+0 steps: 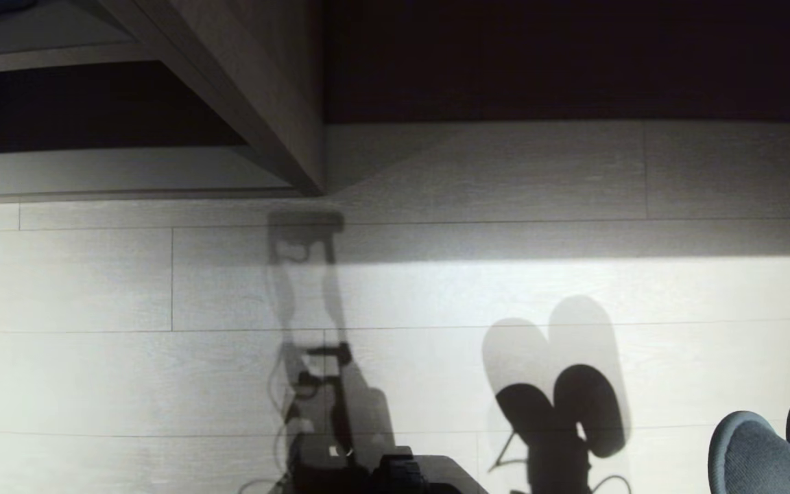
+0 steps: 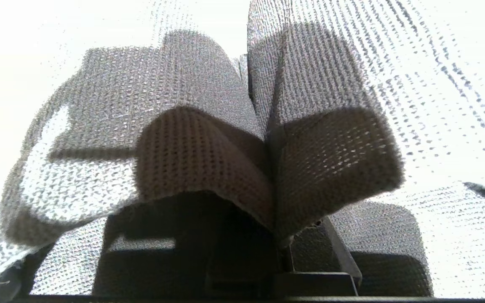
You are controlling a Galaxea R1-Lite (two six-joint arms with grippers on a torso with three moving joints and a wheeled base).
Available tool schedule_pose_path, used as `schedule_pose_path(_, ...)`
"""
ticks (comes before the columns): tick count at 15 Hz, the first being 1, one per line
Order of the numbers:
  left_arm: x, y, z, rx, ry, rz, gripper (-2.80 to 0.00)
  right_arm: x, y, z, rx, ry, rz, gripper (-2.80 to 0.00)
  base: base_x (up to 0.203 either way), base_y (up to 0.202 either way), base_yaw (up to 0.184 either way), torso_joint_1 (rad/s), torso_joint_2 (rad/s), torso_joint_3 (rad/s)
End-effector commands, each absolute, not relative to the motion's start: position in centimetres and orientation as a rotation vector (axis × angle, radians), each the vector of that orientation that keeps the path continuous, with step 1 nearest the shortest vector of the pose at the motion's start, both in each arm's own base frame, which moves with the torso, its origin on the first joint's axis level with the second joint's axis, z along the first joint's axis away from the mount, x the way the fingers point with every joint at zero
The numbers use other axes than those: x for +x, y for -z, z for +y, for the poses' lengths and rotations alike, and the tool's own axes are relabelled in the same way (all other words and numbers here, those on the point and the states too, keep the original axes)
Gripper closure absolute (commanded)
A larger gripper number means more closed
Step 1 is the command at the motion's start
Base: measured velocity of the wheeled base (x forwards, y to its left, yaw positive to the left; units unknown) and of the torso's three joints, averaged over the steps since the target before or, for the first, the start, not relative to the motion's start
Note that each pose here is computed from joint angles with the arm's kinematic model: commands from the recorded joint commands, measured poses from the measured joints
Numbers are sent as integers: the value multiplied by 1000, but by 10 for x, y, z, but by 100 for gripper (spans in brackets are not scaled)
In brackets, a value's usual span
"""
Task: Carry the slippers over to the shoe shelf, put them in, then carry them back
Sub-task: Place the slippers into the shoe cabinet
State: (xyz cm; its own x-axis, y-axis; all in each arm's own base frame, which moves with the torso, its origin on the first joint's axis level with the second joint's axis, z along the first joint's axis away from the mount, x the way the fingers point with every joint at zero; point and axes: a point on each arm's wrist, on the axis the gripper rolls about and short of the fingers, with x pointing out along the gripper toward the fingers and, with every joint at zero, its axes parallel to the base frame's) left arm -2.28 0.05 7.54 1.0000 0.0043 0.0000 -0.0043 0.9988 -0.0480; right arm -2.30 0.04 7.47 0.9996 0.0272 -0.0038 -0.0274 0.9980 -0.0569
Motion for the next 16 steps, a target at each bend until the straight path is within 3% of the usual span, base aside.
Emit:
schedule_pose_path(1, -23, -75, 1, -49, -5, 1, 0, -23, -74, 0, -58, -28, 4, 0, 0, 0, 0, 5, 2, 201)
schedule_pose_path(16, -23, -75, 1, -54, -5, 0, 0, -23, -74, 0, -58, -28, 4, 0, 0, 0, 0, 3, 2, 205)
